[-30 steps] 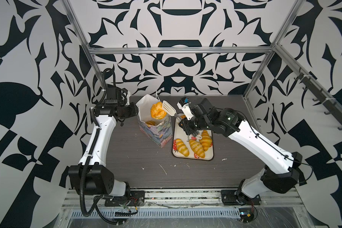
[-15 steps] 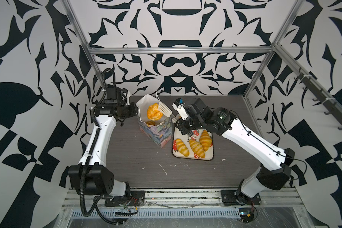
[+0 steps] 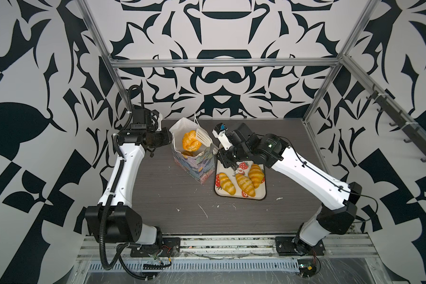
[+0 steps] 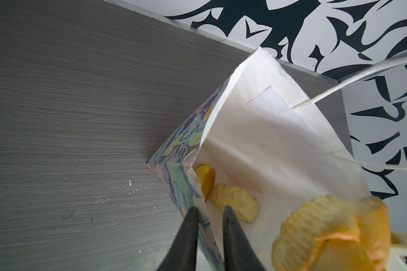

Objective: Pack bread into a paper bag
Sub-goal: Place the bread in the paper bag.

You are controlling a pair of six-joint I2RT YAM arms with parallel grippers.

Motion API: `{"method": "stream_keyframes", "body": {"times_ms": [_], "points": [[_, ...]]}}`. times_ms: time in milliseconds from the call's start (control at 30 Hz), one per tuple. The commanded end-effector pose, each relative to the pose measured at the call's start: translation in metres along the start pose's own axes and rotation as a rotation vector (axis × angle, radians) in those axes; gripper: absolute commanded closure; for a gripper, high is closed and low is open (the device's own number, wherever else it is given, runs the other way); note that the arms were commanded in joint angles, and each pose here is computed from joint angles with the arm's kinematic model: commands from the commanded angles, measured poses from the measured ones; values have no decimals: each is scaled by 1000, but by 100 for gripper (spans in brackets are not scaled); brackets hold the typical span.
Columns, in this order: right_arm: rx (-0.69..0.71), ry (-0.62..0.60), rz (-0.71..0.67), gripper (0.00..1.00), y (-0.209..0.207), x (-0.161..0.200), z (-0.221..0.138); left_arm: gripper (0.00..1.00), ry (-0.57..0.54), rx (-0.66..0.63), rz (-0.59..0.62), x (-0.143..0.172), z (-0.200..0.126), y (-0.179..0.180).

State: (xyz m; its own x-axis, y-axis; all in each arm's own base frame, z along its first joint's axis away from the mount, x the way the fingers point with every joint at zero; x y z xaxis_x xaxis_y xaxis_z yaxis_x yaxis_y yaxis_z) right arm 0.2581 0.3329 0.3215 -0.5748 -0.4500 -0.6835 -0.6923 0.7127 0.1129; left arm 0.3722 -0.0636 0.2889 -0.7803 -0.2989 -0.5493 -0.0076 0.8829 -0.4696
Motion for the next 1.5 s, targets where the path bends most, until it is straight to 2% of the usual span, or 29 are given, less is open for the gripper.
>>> {"method": "stream_keyframes", "body": {"times_ms": [0, 400, 1067, 1467], "points": [[-11, -106, 4, 79, 5, -23, -13, 77, 20, -5, -3, 9, -3, 1], [0, -80, 2, 77, 3, -16, -6, 77, 20, -7, -3, 9, -3, 1], [1, -83, -5, 67, 3, -18, -11, 73, 27, -2, -5, 8, 0, 1], [52, -143, -33, 66, -6, -29, -42, 75, 28, -3, -5, 8, -1, 1]]}}
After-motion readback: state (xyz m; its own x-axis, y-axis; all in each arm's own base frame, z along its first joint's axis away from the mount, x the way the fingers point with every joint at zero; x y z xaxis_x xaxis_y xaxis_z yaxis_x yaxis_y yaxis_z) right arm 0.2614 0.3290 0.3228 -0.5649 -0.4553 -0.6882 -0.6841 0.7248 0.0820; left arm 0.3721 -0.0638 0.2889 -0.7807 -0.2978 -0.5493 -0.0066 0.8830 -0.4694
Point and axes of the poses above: each gripper's point midway between its finger pads, its own z axis out along the fingers, its own y axis along the line the jaws close on, x = y × z, the point moved 2 cm from there along -z, back along the fingers, and after that the axes turned 6 degrees about -z, right-handed, at the moved point
